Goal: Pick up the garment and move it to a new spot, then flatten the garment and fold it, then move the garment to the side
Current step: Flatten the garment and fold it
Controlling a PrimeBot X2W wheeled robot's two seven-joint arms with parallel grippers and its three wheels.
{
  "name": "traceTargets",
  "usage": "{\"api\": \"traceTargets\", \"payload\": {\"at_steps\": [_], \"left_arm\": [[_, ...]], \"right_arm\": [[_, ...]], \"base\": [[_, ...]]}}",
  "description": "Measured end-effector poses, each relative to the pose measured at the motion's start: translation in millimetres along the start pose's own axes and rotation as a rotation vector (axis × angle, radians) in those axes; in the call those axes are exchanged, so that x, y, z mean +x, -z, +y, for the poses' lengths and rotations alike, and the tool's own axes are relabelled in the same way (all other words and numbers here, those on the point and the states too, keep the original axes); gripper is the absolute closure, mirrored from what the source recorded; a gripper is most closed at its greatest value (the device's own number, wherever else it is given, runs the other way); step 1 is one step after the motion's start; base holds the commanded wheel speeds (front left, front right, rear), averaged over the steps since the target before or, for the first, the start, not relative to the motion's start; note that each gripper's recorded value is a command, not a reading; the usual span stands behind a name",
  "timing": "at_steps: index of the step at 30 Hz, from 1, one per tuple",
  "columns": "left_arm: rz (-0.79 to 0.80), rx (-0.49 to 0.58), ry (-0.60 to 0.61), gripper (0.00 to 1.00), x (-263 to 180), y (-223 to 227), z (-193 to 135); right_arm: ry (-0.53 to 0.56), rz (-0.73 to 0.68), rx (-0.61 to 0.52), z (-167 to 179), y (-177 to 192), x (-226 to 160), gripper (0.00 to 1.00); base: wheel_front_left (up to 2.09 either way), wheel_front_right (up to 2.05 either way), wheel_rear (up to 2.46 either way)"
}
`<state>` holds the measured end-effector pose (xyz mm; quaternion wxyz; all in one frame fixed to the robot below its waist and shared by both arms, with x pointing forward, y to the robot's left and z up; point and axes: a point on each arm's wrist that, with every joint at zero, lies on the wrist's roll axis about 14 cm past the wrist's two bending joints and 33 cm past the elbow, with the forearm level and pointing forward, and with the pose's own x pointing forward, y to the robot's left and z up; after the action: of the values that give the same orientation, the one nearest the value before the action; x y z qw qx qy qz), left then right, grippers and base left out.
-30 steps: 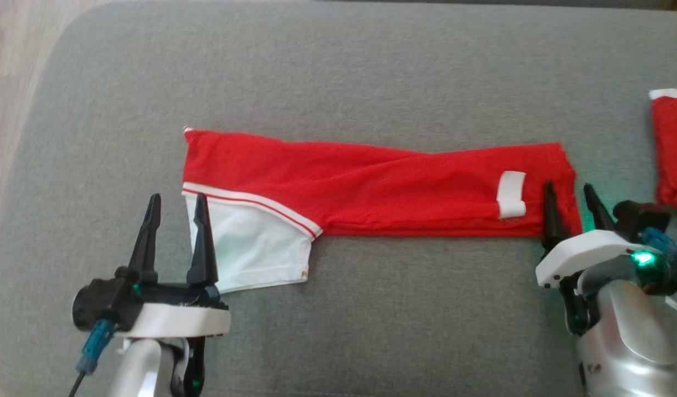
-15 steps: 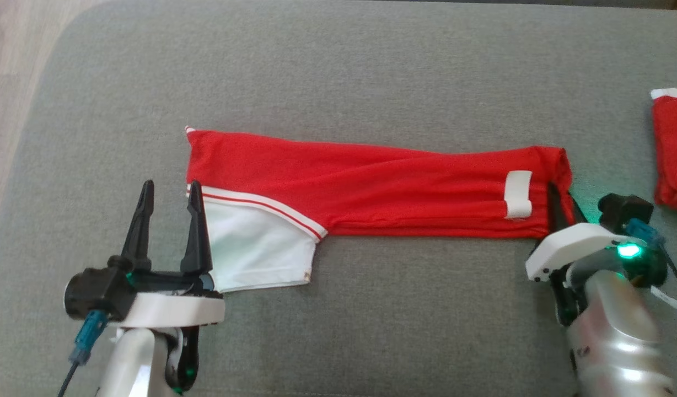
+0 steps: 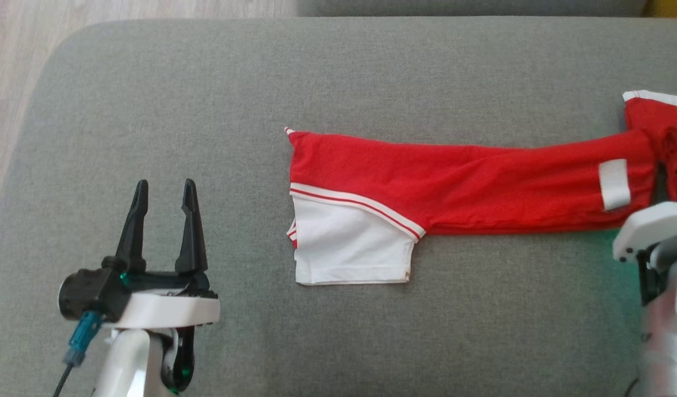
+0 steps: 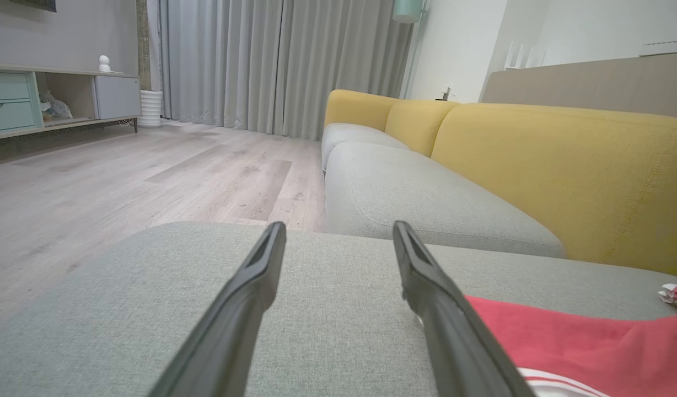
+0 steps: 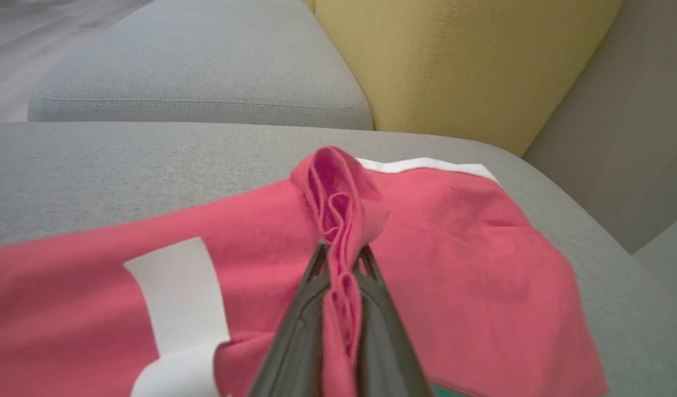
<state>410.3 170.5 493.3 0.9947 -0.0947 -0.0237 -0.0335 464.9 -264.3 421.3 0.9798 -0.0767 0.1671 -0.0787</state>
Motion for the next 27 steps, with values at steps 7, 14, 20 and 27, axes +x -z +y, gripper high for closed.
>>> {"api": "traceTargets", "payload": {"at_steps": [7,14,20,27], "left_arm": [[-0.020,0.001,0.001,0.00,-5,-8,-1],[-0.039,0.002,-0.009,0.00,-20,-17,0],[-0.044,0.004,-0.021,0.00,-25,-19,4],[-0.014,0.003,-0.029,0.00,-29,-9,6]], "right_arm": [[-0.055,-0.103,0.053,24,-43,2,1.00],[-0.278,-0.226,0.112,95,-101,-17,1.00],[-0.507,-0.251,0.169,165,-123,-41,1.00],[-0.748,-0.181,0.180,243,-103,-67,1.00]], "base": [[0.00,0.00,0.00],[0.00,0.00,0.00],[0.00,0.00,0.00],[0.00,0.00,0.00]]}}
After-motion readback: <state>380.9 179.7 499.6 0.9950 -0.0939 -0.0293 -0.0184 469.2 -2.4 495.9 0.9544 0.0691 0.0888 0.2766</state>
